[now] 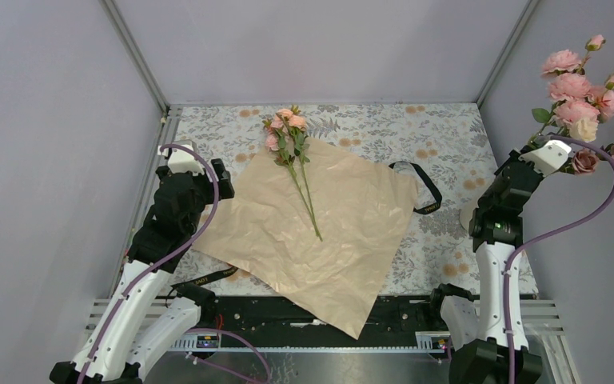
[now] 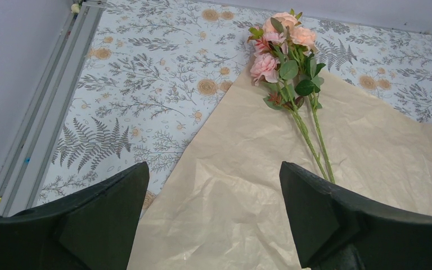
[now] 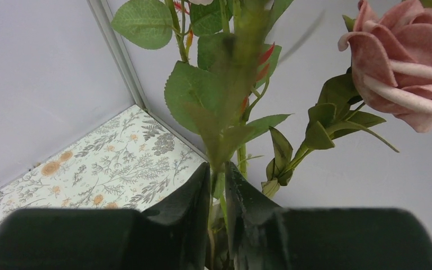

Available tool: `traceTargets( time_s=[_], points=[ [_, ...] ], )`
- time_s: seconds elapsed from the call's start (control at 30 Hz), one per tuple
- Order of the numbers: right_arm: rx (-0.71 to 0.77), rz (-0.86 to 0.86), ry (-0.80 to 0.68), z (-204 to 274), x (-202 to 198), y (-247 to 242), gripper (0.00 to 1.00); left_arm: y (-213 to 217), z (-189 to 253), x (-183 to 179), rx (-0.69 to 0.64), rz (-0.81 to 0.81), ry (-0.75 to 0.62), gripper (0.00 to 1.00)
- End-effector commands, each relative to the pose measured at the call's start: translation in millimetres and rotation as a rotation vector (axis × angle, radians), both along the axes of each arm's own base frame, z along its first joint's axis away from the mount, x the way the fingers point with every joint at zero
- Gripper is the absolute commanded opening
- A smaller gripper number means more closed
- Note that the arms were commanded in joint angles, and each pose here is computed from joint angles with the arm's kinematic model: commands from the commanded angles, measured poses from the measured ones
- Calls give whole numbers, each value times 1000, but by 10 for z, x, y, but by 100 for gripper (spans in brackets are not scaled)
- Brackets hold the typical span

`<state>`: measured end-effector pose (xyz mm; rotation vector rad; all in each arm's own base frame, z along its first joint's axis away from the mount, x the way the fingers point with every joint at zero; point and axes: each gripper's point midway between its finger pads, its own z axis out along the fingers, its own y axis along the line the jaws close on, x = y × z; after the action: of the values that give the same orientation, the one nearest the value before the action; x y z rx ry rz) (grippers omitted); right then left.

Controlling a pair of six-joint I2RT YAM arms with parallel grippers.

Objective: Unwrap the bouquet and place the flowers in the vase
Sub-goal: Insert the fake flower into the vase.

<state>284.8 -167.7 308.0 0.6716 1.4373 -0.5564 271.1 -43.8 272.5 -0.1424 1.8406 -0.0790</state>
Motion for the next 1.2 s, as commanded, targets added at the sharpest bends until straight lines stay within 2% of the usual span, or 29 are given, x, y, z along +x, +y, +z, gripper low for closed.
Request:
traceTargets(
  time_s=[0.0, 0.3, 0.5, 0.87, 1.07, 1.17],
  points=[
    [12, -28, -55, 76, -61, -24, 27, 31, 102, 49, 1, 22, -46, 95],
    [30, 26, -67, 78, -106, 84, 49, 24, 107, 48, -1, 18, -47, 95],
    [69, 84, -52, 4, -116, 199, 57, 15, 103, 49, -2, 14, -45, 95],
    [161, 221, -76, 1, -242, 517, 66, 13, 90, 55, -3, 16, -41, 95],
    [249, 437, -36, 44, -234, 946, 69, -87, 12, 113, -34, -9, -1, 95],
    [317, 581, 0, 25, -196, 1227, 69, -218, -6, 134, -92, -42, 48, 93]
  ],
)
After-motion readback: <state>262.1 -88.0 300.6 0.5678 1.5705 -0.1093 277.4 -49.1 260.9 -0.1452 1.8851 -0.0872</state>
